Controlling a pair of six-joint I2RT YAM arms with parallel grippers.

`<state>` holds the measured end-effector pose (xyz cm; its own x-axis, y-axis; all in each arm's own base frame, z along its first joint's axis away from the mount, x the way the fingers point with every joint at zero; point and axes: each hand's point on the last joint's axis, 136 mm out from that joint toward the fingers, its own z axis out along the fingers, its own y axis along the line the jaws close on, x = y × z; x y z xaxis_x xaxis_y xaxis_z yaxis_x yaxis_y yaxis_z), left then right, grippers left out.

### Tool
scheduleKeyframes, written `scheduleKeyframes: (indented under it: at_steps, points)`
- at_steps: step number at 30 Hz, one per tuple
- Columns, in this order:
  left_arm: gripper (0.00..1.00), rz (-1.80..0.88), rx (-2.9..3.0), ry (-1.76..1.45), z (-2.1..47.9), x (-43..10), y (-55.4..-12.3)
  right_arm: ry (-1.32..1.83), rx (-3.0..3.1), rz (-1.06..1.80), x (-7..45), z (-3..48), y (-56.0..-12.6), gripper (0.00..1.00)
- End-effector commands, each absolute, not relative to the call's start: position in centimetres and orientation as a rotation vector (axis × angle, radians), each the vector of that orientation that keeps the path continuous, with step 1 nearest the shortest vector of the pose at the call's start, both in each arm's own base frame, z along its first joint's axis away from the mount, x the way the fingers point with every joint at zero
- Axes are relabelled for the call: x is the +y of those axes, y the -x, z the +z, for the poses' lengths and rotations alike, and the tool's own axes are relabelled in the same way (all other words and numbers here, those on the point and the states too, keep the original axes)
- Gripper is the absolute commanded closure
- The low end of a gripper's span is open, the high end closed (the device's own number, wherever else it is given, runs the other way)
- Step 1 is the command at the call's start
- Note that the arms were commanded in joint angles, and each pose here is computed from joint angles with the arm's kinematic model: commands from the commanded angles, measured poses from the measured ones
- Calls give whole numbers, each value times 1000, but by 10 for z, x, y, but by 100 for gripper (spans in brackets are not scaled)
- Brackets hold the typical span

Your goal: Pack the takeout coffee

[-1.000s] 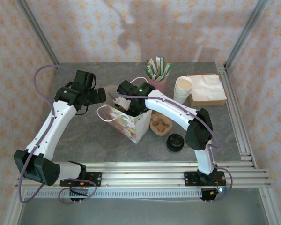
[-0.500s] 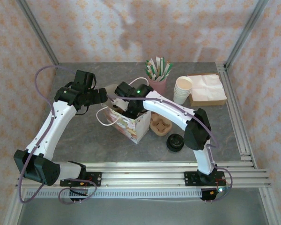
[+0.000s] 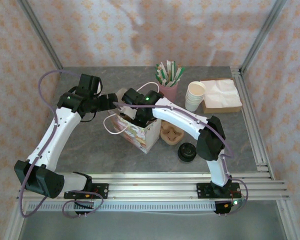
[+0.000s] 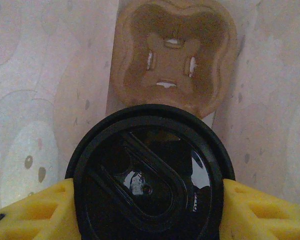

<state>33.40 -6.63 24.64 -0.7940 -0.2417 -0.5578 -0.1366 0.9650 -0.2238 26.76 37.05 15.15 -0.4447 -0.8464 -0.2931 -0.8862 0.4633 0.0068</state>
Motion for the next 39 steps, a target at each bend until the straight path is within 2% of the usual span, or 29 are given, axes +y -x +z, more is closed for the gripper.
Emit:
scheduleKeyframes:
  at_steps: [1,13,29,39]
  points:
    - [10,-213,2439,269,268,-61,-333,1547,2645,98,336,119,-250,41]
    - [10,-253,2385,294,286,-63,-337,1336,2474,321,356,175,-269,41]
    - [11,-218,2420,272,276,-61,-335,1294,2464,332,357,179,-272,30]
    - [15,-176,2431,269,273,-57,-335,1263,2449,335,356,192,-274,26]
